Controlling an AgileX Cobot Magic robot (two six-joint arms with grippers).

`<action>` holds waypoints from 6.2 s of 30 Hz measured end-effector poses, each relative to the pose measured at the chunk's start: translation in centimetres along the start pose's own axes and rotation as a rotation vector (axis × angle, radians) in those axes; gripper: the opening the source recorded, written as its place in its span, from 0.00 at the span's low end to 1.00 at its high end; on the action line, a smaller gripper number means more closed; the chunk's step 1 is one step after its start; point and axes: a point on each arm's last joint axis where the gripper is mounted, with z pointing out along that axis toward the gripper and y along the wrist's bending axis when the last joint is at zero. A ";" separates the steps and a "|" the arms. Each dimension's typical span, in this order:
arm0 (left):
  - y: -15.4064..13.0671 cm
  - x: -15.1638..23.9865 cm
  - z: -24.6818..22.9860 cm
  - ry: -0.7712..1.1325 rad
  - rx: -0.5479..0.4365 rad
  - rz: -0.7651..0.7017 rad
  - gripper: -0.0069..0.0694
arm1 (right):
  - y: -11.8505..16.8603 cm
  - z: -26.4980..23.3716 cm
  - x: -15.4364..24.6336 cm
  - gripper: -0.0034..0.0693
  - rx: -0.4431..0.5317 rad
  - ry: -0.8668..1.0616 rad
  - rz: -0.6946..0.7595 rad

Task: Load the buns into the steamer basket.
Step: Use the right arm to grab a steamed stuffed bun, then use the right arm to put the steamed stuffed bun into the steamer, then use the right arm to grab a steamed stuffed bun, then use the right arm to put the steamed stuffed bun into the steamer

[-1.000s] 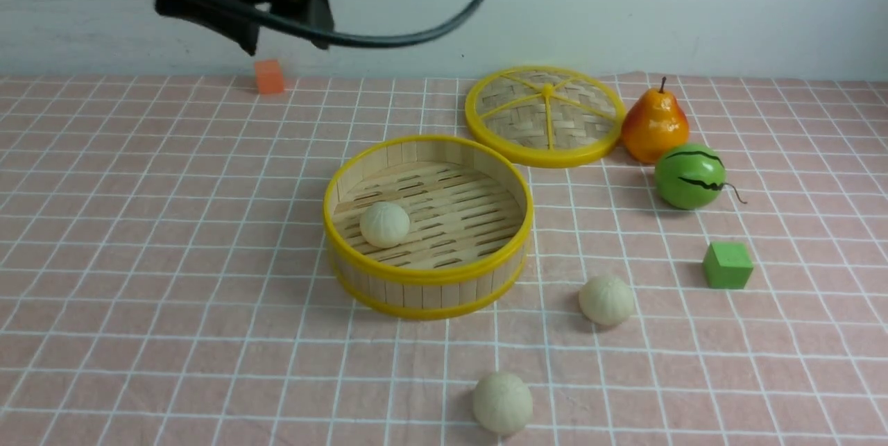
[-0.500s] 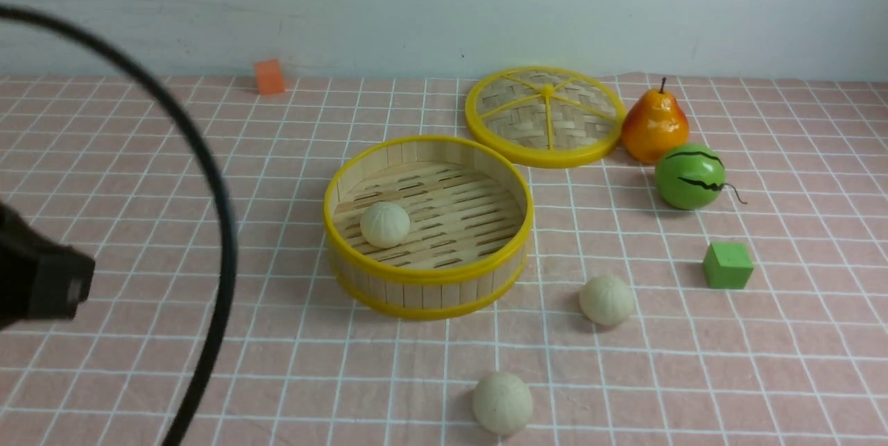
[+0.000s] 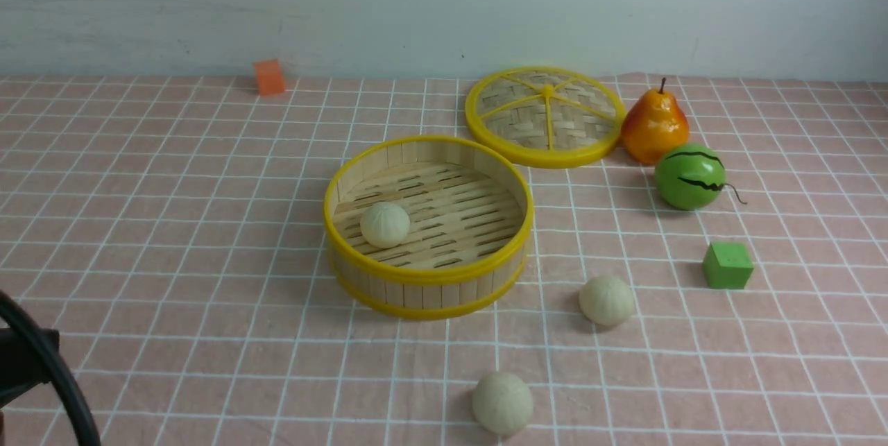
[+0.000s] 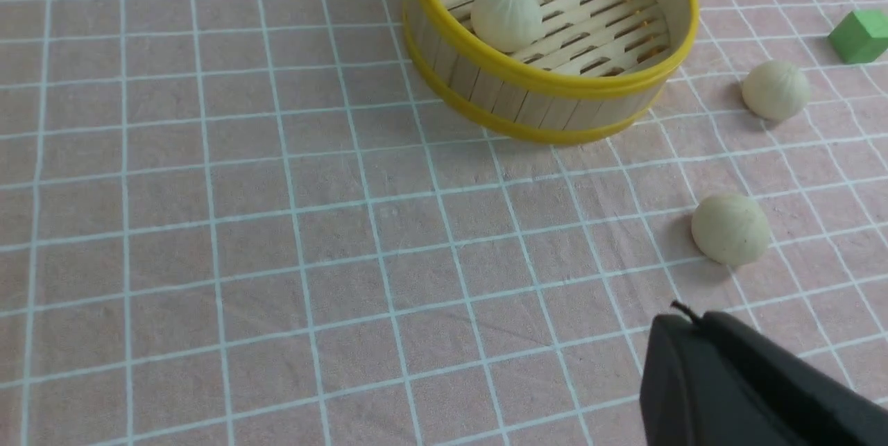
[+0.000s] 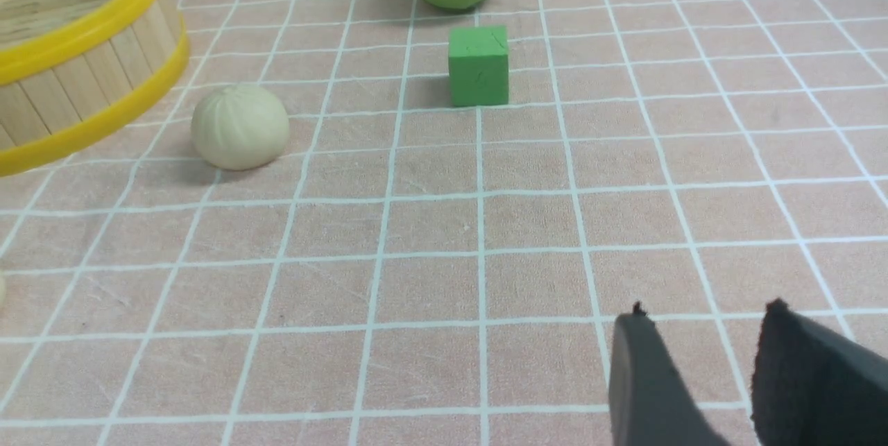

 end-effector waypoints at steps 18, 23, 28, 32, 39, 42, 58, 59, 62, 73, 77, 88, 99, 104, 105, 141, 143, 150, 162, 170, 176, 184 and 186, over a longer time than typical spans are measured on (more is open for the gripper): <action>0.1 0.2 0.7 -0.036 0.006 0.043 0.07 | 1.4 -0.1 -1.4 0.38 -0.240 -0.089 0.981; 0.1 0.2 0.7 -0.039 0.001 0.051 0.07 | 1.2 -0.2 -1.7 0.37 -0.227 -0.144 0.887; 0.3 0.1 0.7 -0.043 -0.016 0.069 0.07 | 1.6 -0.8 -3.3 0.27 -0.237 -0.168 0.715; 0.3 0.1 0.7 -0.045 -0.021 0.074 0.07 | 2.6 -1.9 -7.1 0.08 -0.252 -0.140 0.504; 0.3 0.1 0.7 -0.046 -0.022 0.077 0.07 | 5.6 -0.6 -16.8 0.02 -0.346 0.266 -0.082; 0.3 0.1 0.7 -0.045 -0.022 0.077 0.07 | 6.2 1.4 -18.9 0.03 -0.403 0.402 -0.199; 0.4 0.3 0.7 -0.023 -0.027 0.076 0.07 | 18.2 9.8 -15.9 0.05 -0.585 0.922 -0.761; 0.4 0.3 0.7 -0.023 -0.027 0.076 0.07 | 18.8 10.2 -15.4 0.05 -0.582 0.940 -0.782; 0.4 0.3 0.7 -0.021 -0.027 0.076 0.07 | 21.3 12.1 -13.3 0.10 -0.547 0.996 -0.797; 0.4 0.3 0.7 -0.019 -0.027 0.076 0.07 | 26.4 18.9 -9.7 0.74 -0.506 1.023 -0.695; 0.4 0.3 0.7 -0.019 -0.027 0.076 0.07 | 27.0 20.5 -7.9 0.86 -0.498 1.025 -0.686; 0.4 0.4 0.7 -0.013 -0.029 0.076 0.08 | 27.5 22.5 -5.1 0.35 -0.482 1.039 -0.673; 0.4 0.4 0.7 -0.012 -0.029 0.076 0.08 | 29.8 22.4 -12.0 0.07 -0.504 0.921 -0.750; 0.4 0.4 0.7 -0.012 -0.030 0.076 0.09 | 30.8 23.9 -16.2 0.07 -0.492 0.759 -0.712; 0.4 0.4 0.7 -0.012 -0.030 0.076 0.09 | 30.8 24.4 -16.7 0.07 -0.485 0.737 -0.693; 0.8 0.6 0.7 0.010 -0.070 0.109 0.12 | 27.2 24.1 -23.9 0.75 -0.324 0.697 -0.569; 0.8 0.6 0.7 0.010 -0.071 0.109 0.12 | 25.5 23.3 -23.9 0.73 -0.298 0.728 -0.555; 0.8 0.6 0.7 0.011 -0.071 0.109 0.12 | 18.0 23.7 -18.9 0.71 -0.136 0.995 -0.475; 0.8 0.6 0.7 0.011 -0.071 0.109 0.13 | 17.3 26.3 -13.7 0.71 -0.176 0.902 -0.315; 0.8 0.6 0.7 0.010 -0.071 0.109 0.14 | 17.4 28.7 -10.5 0.71 -0.150 0.948 -0.301; 0.8 0.6 0.7 0.009 -0.070 0.110 0.14 | 17.2 30.1 -8.8 0.67 -0.124 0.958 -0.342; 0.8 0.6 0.7 0.009 -0.070 0.110 0.14 | 17.9 30.5 -10.7 0.15 -0.126 0.924 -0.333; 0.8 0.6 0.7 0.009 -0.070 0.110 0.14 | 18.6 30.6 -12.4 0.08 -0.147 0.889 -0.338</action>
